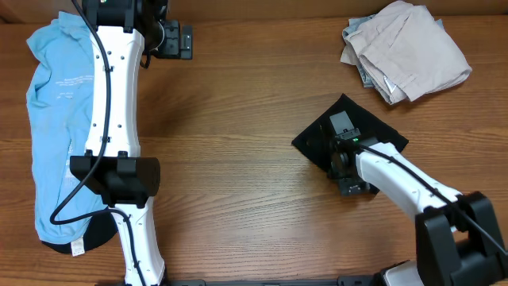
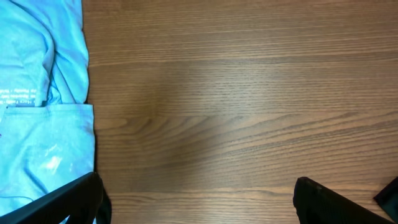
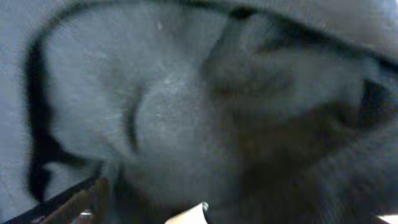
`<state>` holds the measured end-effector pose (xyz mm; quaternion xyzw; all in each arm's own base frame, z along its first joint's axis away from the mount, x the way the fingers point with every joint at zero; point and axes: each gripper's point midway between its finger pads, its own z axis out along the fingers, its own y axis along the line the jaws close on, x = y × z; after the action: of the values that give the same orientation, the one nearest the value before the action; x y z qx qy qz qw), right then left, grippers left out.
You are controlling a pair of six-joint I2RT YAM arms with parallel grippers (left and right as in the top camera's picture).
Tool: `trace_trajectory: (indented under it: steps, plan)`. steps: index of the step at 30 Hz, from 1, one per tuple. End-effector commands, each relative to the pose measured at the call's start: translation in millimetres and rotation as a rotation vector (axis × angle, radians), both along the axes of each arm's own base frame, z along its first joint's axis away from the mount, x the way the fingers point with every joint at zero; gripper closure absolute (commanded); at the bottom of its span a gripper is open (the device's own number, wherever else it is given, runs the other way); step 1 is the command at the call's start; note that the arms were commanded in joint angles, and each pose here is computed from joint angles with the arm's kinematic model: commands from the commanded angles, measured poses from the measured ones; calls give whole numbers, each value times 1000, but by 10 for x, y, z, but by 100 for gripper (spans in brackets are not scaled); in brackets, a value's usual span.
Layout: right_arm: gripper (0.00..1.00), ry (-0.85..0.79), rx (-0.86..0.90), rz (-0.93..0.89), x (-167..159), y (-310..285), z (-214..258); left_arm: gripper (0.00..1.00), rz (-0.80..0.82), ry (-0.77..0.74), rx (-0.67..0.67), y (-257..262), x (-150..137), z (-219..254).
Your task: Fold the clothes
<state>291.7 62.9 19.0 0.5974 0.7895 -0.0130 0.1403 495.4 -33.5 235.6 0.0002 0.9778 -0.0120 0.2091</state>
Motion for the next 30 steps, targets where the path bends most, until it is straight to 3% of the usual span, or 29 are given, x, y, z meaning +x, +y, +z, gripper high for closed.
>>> trace_trajectory:
  steps: [1, 4, 7, 9, 15, 17, 18, 20, 28, 30]
  plan:
    - [9, 63, -20, 91, -97, -8, -124, 0, -8, 4, 14, 63, 19, -29]
    - [15, 91, -24, 197, -108, 6, -131, 0, -7, 7, 14, 63, 11, -33]
    - [32, 176, 21, 318, -219, -31, -162, 0, -8, 8, 14, 61, 9, -34]
    - [34, 218, 36, 328, -279, -144, -170, 0, -5, 11, 12, 56, 2, -37]
    - [33, 261, 35, 319, -282, -729, -169, 0, -6, 12, 10, 53, 1, -37]
    - [25, 249, 48, 296, -253, -922, -164, 0, -6, 15, 10, 54, -7, -41]
    - [9, 235, 109, 316, -218, -1002, -109, 0, -6, 22, 11, 55, -21, -47]
    - [5, 224, 188, 319, -196, -1008, -8, 0, -6, 28, 11, 55, -35, -52]
    - [2, 278, 305, 357, -268, -908, 352, 0, -6, 43, 12, 57, -69, -66]
    - [10, 288, 310, 378, -292, -847, 330, 0, -6, 42, 12, 57, -68, -66]
